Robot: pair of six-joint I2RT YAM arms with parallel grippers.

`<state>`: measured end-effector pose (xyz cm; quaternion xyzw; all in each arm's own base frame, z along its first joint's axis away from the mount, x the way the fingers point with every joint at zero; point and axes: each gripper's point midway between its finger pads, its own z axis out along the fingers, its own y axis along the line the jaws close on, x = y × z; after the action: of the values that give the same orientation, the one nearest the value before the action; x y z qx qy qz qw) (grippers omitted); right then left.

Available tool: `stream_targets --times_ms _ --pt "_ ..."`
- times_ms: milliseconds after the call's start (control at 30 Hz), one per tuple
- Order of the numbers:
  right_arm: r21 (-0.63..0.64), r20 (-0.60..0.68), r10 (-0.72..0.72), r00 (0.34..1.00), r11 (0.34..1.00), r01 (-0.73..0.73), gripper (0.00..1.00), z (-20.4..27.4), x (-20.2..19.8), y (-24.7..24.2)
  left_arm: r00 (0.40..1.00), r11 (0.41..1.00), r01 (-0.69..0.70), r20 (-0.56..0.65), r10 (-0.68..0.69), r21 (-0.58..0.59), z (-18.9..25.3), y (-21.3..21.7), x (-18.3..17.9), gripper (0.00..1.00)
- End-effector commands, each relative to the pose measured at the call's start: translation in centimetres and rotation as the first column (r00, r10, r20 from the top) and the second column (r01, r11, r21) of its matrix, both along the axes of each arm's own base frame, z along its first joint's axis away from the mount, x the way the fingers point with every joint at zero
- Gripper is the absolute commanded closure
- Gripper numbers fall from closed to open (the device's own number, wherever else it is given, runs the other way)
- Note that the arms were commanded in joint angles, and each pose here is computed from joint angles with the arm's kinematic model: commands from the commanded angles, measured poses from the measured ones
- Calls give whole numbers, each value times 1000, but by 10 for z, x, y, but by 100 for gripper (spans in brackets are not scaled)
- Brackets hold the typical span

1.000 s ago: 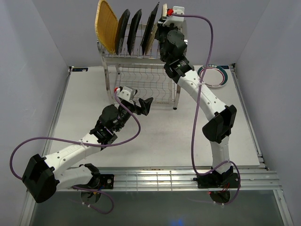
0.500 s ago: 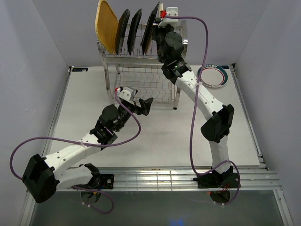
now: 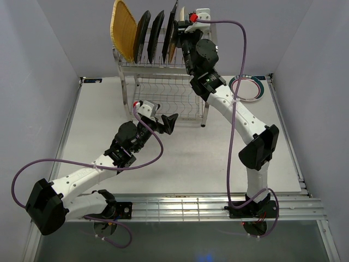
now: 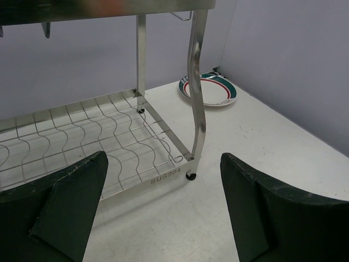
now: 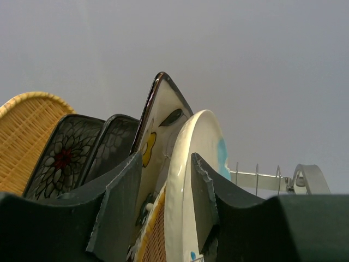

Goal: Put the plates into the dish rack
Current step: Insert the plate into the dish rack.

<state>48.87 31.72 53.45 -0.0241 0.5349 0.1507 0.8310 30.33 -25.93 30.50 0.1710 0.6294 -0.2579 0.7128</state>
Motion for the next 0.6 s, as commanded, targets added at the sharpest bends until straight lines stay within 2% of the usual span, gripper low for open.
stream_targets --times_ms 0,433,567 --pt "80 71 30 997 996 -36 53 38 -28 -15 1000 1000 16 20 -16 -3 6 -1 -3 6" --pt "180 41 7 999 984 -14 52 58 -68 -61 1000 1000 20 17 -19 -2 5 -2 -3 6" --pt "196 -1 -29 1000 980 29 51 47 -70 -80 1000 1000 18 15 -18 -1 4 -2 -3 6"
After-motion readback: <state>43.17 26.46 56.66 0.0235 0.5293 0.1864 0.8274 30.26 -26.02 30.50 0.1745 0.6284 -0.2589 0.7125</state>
